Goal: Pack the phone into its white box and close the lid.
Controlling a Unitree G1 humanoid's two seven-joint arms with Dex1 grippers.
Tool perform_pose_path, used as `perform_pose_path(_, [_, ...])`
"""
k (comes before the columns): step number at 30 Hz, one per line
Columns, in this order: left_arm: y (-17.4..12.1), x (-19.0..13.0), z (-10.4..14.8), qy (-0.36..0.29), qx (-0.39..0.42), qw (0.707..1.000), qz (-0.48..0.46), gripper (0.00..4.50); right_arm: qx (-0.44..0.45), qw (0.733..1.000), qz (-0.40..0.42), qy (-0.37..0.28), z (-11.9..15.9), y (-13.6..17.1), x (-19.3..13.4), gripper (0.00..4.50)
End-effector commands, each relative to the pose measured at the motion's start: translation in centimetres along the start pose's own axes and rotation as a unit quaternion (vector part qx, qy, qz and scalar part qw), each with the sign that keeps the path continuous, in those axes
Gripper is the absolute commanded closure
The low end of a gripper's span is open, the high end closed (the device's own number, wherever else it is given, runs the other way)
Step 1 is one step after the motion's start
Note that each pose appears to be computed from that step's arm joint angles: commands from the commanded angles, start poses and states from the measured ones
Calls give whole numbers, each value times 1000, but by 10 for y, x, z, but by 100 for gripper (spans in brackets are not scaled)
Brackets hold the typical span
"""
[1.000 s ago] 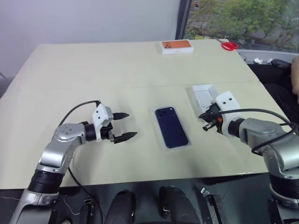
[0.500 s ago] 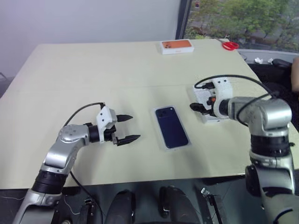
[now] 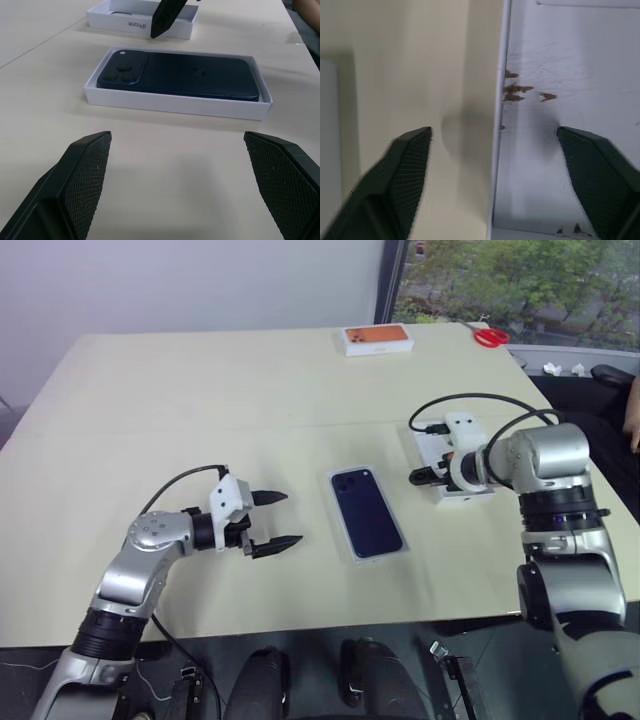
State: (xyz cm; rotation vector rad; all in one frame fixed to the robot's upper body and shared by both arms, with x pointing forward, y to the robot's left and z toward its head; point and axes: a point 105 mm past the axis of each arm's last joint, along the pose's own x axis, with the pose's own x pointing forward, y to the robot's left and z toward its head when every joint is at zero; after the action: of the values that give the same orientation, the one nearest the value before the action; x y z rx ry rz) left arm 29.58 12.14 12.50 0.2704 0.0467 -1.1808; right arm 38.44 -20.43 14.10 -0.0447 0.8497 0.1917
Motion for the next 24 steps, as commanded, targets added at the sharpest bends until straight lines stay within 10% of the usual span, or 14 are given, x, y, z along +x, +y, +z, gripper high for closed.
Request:
perform_pose_path(1, [-1,0,8,-13,14,1000,-1,0,-10,1000,-7,-3,11,0,-9,211])
perform_pose_path(6, [0,0,8,-14,13,1000,2,0,0,1000,-13,-5,12,-3,-8,443])
perform_pose_path(13, [5,-6,2,-1,10,1000,16,0,-11,996,-6,-90,35,2,-28,443])
perform_pose_path(16, [18,-18,-6,18,13,999,47,0,-42,983,115,-137,39,44,-57,443])
perform_pose_path(24, [66,-56,-18,45,6,988,147,0,-112,856,474,-171,2,158,-118,443])
